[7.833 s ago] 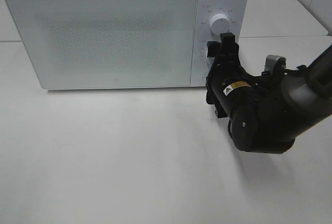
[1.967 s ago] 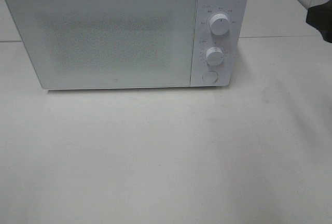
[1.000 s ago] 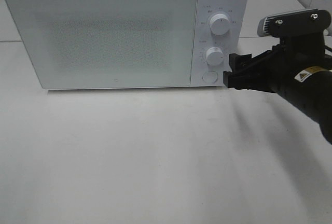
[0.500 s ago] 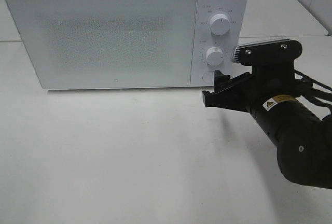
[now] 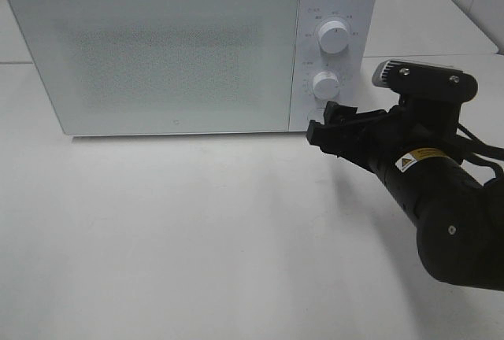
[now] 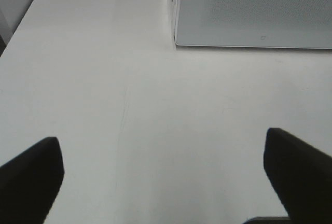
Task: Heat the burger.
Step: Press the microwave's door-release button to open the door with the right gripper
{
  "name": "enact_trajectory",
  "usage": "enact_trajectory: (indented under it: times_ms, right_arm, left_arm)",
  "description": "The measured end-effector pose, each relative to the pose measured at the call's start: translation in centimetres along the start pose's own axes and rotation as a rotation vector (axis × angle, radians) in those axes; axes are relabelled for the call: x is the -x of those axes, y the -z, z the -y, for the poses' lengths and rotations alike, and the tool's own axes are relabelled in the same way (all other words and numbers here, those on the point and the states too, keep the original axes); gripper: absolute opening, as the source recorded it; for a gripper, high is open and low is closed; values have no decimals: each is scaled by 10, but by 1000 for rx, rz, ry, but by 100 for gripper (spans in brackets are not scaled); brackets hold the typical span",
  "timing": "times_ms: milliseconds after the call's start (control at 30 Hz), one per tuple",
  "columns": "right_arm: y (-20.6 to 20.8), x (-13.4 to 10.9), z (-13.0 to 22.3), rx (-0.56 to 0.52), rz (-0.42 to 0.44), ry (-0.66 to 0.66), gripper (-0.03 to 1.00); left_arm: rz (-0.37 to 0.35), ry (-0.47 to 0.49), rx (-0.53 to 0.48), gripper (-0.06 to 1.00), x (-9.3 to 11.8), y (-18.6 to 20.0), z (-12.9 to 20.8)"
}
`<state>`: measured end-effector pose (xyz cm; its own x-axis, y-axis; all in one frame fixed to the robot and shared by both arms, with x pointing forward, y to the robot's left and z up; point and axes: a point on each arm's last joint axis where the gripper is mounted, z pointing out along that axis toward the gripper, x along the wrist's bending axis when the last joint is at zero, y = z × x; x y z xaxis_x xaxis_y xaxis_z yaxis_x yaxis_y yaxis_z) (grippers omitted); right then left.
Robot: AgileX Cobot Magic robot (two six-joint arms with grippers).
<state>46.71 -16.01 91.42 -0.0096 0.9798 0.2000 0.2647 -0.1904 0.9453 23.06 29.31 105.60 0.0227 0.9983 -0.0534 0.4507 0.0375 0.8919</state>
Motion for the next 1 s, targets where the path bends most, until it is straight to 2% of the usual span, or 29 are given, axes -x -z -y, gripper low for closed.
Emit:
enact_trajectory:
  times_ms: [67,167,233,267,300,333,367,400,433,500,533,600,633,667,700,733,767,800,867,900,933,1000]
  right_arm:
    - [0,0,2,-22,2,-243,75]
    - [0,0,3,-29,4,-302,74]
    - [0,0,6,-64,18,-614,70]
    - [0,0,6,-64,18,-614,70]
    - [0,0,7,-77,25,-698,69]
    - [0,0,9,-94,39,-840,66]
    - [0,0,9,-94,39,-840,66]
    - [1,0,10,-101,49,-966,64]
    - [1,0,10,-101,49,-966,64]
    - [1,0,10,-101,60,-1132,55]
    - [1,0,10,-101,60,-1132,55]
    - [1,0,10,-99,67,-1244,46]
    - [1,0,10,-99,67,-1244,46]
    - [1,0,10,-98,68,-1271,42]
    - [1,0,10,-99,71,-1303,33]
    - [1,0,10,-99,71,-1303,33]
    - [1,0,10,-98,72,-1327,24]
    - [1,0,10,-98,72,-1327,24]
    - [1,0,10,-97,74,-1359,11]
    - [1,0,10,-97,74,-1359,11]
    - [1,0,10,-97,75,-1366,4]
    - [1,0,10,-97,75,-1367,2]
  left_arm:
    - [0,0,0,99,0,0,0]
    - [0,0,0,99,0,0,0]
    - [0,0,0,99,0,0,0]
    - [0,0,0,99,0,0,0]
    - [0,0,0,99,0,0,0]
    - [0,0,0,99,0,0,0]
    - [0,0,0,99,0,0,0]
    - [0,0,0,99,0,0,0]
    - [0,0,0,99,0,0,0]
    - [0,0,0,99,0,0,0]
    - [0,0,0,99,0,0,0]
    - [0,0,0,99,0,0,0]
    - [0,0,0,99,0,0,0]
    - [0,0,0,99,0,0,0]
    - [0,0,0,99,0,0,0]
    - [0,0,0,99,0,0,0]
    - [0,0,0,99,0,0,0]
    - [0,0,0,99,0,0,0]
    - [0,0,0,99,0,0,0]
    - [0,0,0,99,0,0,0]
    - [0,0,0,99,0,0,0]
    - [0,0,0,99,0,0,0]
